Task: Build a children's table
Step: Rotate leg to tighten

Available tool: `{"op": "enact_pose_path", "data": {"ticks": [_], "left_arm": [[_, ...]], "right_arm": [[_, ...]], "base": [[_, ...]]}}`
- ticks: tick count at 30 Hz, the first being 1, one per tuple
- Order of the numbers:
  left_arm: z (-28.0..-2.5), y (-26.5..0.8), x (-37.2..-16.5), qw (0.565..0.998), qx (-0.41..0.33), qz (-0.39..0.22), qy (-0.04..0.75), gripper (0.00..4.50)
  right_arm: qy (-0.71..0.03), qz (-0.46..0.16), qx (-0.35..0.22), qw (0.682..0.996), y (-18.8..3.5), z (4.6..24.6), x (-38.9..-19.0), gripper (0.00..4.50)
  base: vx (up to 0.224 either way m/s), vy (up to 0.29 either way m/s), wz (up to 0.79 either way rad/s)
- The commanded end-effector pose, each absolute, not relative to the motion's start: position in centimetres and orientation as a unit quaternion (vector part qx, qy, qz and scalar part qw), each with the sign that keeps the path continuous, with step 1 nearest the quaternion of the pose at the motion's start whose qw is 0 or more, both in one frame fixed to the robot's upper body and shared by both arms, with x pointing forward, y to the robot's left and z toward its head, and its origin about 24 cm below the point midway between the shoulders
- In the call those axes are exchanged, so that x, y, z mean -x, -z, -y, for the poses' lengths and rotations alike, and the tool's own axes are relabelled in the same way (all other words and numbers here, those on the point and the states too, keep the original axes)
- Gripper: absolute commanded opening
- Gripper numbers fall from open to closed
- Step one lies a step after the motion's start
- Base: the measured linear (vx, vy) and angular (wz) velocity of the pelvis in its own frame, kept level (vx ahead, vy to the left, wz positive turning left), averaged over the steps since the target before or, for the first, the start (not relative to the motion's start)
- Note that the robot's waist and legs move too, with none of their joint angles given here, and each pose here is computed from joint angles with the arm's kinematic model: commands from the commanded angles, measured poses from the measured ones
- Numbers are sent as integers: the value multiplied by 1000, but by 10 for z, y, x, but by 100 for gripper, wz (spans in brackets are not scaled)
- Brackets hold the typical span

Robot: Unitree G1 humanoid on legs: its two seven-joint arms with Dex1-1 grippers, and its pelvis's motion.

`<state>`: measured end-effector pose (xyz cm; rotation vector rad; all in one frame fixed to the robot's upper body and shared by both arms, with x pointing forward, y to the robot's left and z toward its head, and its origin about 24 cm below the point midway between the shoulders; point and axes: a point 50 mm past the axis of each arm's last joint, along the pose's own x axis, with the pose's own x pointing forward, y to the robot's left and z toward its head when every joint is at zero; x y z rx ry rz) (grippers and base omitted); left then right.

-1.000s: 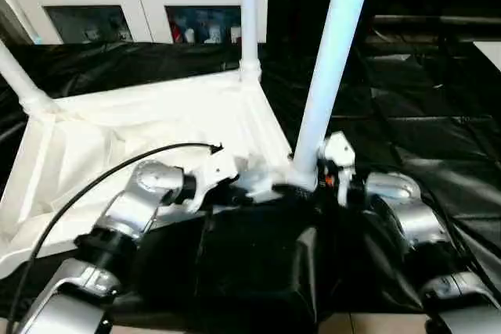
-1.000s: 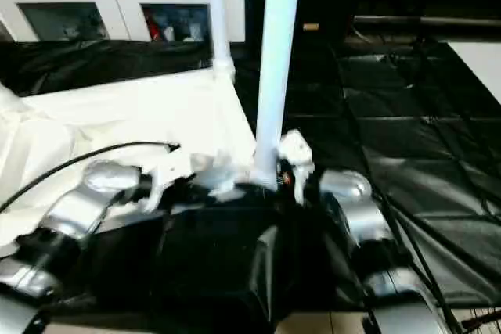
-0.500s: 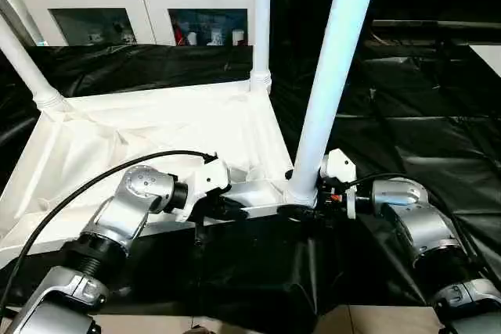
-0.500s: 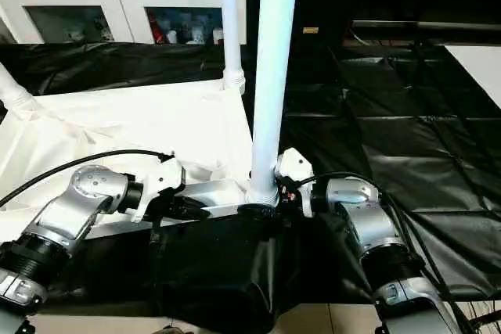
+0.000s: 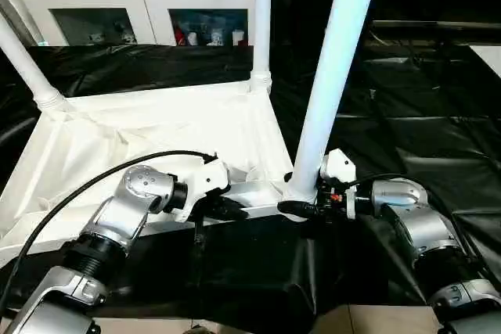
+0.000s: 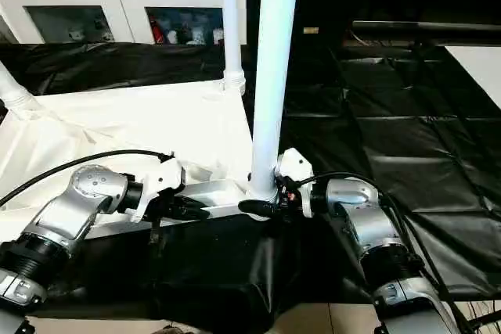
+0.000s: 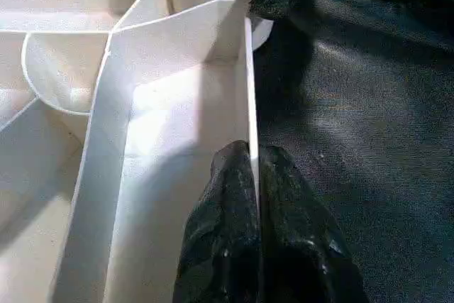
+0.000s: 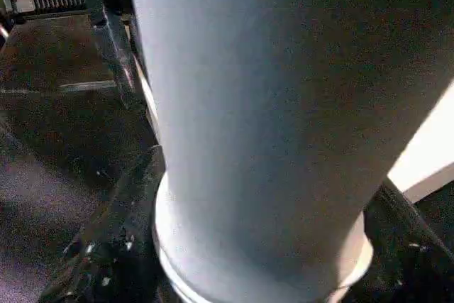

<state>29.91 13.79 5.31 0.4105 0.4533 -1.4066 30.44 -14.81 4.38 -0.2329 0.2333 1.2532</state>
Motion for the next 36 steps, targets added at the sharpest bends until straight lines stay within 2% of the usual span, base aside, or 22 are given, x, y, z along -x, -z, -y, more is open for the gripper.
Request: {"op": "enact_pose_path", "data": {"ticks": [1, 3, 5, 6, 9, 11, 14, 16, 23, 29, 31, 32, 36], "left_arm": [[-129, -55, -294, 698, -177, -189, 668, 0], [-128, -55, -295, 699, -176, -189, 666, 0], [-126, -51, -299, 718, -185, -196, 641, 0], [-126, -51, -299, 718, -185, -196, 641, 0], [-123, -46, -307, 747, -192, -204, 604, 0], [-115, -44, -315, 775, -174, -206, 572, 0], [-108, -43, -319, 789, -162, -210, 555, 0], [-95, -40, -330, 815, -173, -220, 507, 0], [-71, -40, -347, 856, -184, -225, 428, 0], [-64, -40, -349, 853, -200, -224, 427, 0], [-65, -38, -348, 847, -204, -226, 435, 0], [-65, -38, -348, 847, -205, -225, 436, 0], [-71, -37, -348, 843, -211, -225, 441, 0]], "right_arm": [[-588, -100, 97, 797, -44, 143, -304, 275], [-585, -101, 88, 800, -43, 143, -304, 275], [-537, -113, 64, 833, -36, 142, -310, 275], [-537, -113, 64, 833, -36, 142, -310, 275], [-484, -130, 41, 865, -28, 139, -316, 275], [-427, -147, 5, 892, -19, 127, -321, 275], [-387, -159, -21, 908, -14, 116, -324, 275], [-298, -180, -47, 936, -9, 98, -334, 274], [-182, -212, -92, 956, -4, 75, -342, 274], [-193, -205, -96, 955, -8, 62, -343, 274], [-222, -191, -121, 948, -15, 58, -345, 274], [-228, -185, -127, 948, -17, 58, -345, 330], [-231, -158, -116, 953, -23, 63, -349, 366]], "base": [[0, 0, 0], [0, 0, 0], [0, 0, 0], [0, 0, 0], [0, 0, 0], [0, 0, 0], [0, 0, 0], [0, 0, 0], [0, 0, 0], [0, 0, 0], [0, 0, 0], [0, 0, 0], [0, 0, 0]]}}
